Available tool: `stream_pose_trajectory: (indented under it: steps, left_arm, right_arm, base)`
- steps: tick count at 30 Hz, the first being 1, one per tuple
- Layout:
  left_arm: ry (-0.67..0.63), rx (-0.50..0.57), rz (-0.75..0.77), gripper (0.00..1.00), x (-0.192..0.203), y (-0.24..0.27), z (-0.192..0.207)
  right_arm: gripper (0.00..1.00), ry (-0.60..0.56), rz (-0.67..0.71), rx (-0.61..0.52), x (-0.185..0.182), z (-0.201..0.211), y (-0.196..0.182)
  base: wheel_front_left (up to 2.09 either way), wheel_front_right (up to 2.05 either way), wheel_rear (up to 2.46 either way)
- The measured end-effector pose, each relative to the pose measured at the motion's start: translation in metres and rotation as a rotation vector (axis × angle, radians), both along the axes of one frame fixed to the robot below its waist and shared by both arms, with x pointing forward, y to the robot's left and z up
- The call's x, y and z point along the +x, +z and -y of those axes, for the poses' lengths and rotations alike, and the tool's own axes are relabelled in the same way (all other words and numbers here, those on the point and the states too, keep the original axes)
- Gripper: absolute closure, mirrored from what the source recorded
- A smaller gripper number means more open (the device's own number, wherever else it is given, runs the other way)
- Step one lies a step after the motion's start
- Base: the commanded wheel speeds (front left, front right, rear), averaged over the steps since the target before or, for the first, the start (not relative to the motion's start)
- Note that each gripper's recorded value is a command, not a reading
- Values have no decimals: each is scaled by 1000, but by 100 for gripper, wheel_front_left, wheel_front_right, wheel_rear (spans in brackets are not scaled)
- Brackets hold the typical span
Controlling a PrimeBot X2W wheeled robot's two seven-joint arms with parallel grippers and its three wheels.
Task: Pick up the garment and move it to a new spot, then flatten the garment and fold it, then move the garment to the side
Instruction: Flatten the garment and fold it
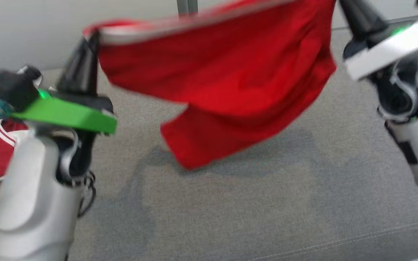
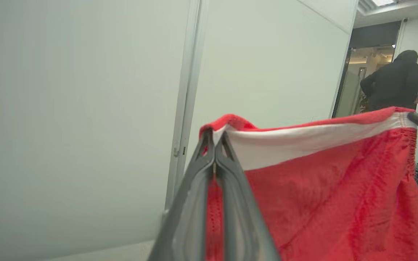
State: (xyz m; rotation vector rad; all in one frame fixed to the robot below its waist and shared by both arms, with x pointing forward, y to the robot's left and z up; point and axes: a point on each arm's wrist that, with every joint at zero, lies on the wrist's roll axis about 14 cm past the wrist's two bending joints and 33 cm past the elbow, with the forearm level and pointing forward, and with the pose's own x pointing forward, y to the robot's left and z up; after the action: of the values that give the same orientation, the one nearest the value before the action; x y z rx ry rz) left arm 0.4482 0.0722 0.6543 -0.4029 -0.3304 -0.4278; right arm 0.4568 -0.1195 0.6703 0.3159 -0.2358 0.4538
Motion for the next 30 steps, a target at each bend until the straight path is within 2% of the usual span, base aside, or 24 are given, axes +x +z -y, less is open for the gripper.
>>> stream_pose_trajectory:
  steps: [3, 5, 6, 8, 11, 14, 17, 19, 22, 30]
  left_arm:
    - [33, -58, 220, 100, 14, 86, -10]
    - [32, -68, 282, 100, 14, 110, -10]
    - [34, -70, 281, 100, 15, 110, -11]
    - [17, -55, 221, 100, 21, 90, -5]
    - [-8, -38, 30, 100, 25, 20, 4]
    - [-41, -20, -254, 100, 7, -81, 14]
    - [-42, 5, -478, 100, -25, -163, 15]
    - [-26, 9, -561, 100, -41, -194, 11]
    - [-2, -3, -585, 100, -48, -206, 5]
    - [23, -48, -486, 100, -49, -185, 1]
  right_arm:
    - [100, -72, 241, 22, 15, 11, 85]
    - [100, -69, 294, 28, 18, 7, 102]
    - [100, -60, 280, 23, 21, 2, 96]
    - [100, -36, 181, -5, 31, -9, 59]
    - [100, 12, -98, -66, 29, -24, -46]
    - [100, 26, -404, -101, -2, -22, -158]
    - [100, 34, -608, -115, -40, -20, -230]
    - [100, 42, -679, -103, -56, -23, -253]
    - [100, 36, -694, -44, -63, -28, -259]
    - [100, -9, -535, -22, -58, -19, -234]
  base:
    - [0, 0, 0]
    - [0, 0, 0]
    - [0, 0, 0]
    - [0, 0, 0]
    - [0, 0, 0]
    - [0, 0, 0]
    - [0, 0, 0]
    - [0, 0, 0]
    - [0, 0, 0]
    - [0, 0, 0]
